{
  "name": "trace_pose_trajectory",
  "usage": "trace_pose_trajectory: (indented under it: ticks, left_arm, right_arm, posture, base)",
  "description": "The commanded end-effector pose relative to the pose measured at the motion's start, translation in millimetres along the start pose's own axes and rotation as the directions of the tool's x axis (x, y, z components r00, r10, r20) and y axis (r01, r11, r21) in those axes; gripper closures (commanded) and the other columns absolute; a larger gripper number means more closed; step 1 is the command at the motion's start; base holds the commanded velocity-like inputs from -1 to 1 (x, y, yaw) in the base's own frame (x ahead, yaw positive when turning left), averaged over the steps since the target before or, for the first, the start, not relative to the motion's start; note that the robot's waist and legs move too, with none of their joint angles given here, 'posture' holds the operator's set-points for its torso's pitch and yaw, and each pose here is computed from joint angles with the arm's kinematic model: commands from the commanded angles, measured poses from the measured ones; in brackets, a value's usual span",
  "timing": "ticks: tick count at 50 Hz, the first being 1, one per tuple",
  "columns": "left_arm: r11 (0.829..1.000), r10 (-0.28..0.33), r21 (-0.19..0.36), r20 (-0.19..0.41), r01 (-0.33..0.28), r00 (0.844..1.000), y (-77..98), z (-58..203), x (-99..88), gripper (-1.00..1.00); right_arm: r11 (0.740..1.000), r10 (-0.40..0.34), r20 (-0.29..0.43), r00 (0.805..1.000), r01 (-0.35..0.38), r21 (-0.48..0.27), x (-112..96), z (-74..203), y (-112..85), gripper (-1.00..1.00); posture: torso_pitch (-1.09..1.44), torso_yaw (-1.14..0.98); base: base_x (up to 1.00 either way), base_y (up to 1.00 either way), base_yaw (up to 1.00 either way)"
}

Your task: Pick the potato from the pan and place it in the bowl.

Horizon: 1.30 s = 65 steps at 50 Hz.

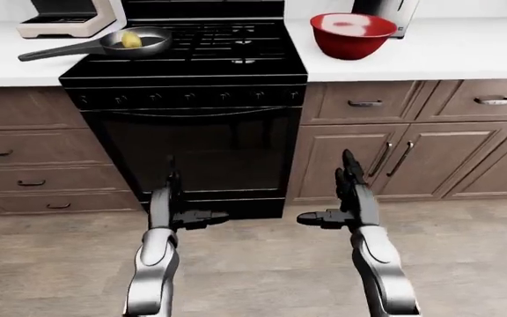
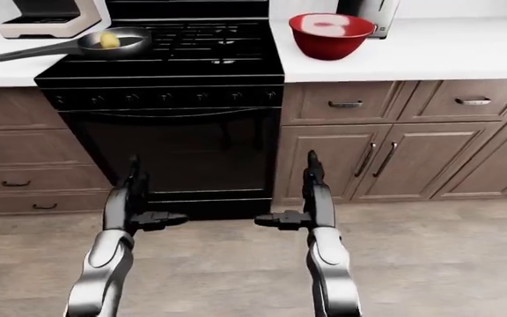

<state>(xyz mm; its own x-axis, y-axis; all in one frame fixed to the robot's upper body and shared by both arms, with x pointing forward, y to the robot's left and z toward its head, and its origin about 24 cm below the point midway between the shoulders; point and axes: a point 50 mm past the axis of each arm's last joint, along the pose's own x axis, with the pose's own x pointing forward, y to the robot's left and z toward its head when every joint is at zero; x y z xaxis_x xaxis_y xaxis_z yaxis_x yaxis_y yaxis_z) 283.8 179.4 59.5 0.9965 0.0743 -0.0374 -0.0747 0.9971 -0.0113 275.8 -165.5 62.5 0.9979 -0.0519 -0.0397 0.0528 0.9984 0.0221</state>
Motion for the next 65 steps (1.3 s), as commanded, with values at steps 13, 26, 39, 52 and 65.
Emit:
trace_pose_trajectory:
  ticks: [13,26,39,52,65]
  left_arm:
    - [1.000,0.007,0.001,0.125,-0.007,0.992,1.6,65,25.2,-1.00]
    - [1.000,0.030,-0.005,0.188,-0.029,0.982,7.3,115,38.7,-1.00]
    - [0.999,0.036,0.016,0.249,-0.041,0.968,14.2,153,39.6,-1.00]
    - [1.000,0.015,0.015,0.300,-0.020,0.954,10.4,196,31.6,-1.00]
    - [1.000,0.008,0.023,0.319,-0.016,0.948,11.4,207,19.8,-1.00]
  right_arm:
    - [0.999,-0.032,0.150,0.988,0.037,-0.027,21,79,-6.2,-1.00]
    - [0.999,-0.025,0.180,0.983,0.029,-0.020,28,129,-7.8,-1.00]
    - [1.000,-0.003,0.235,0.972,0.003,-0.001,22,175,-8.4,-1.00]
    - [1.000,0.019,0.274,0.962,-0.018,-0.007,17,207,-5.2,-1.00]
    - [1.000,0.011,0.307,0.952,-0.017,0.017,9,222,-9.4,-1.00]
  posture:
    - [0.00,0.00]
    - [0.00,0.00]
    - [0.00,0.00]
    - [0.00,0.00]
    - [0.00,0.00]
  base:
    - [0.00,0.00,0.00]
    - [0.00,0.00,0.00]
    - [0.00,0.00,0.00]
    - [0.00,0.00,0.00]
    - [0.00,0.00,0.00]
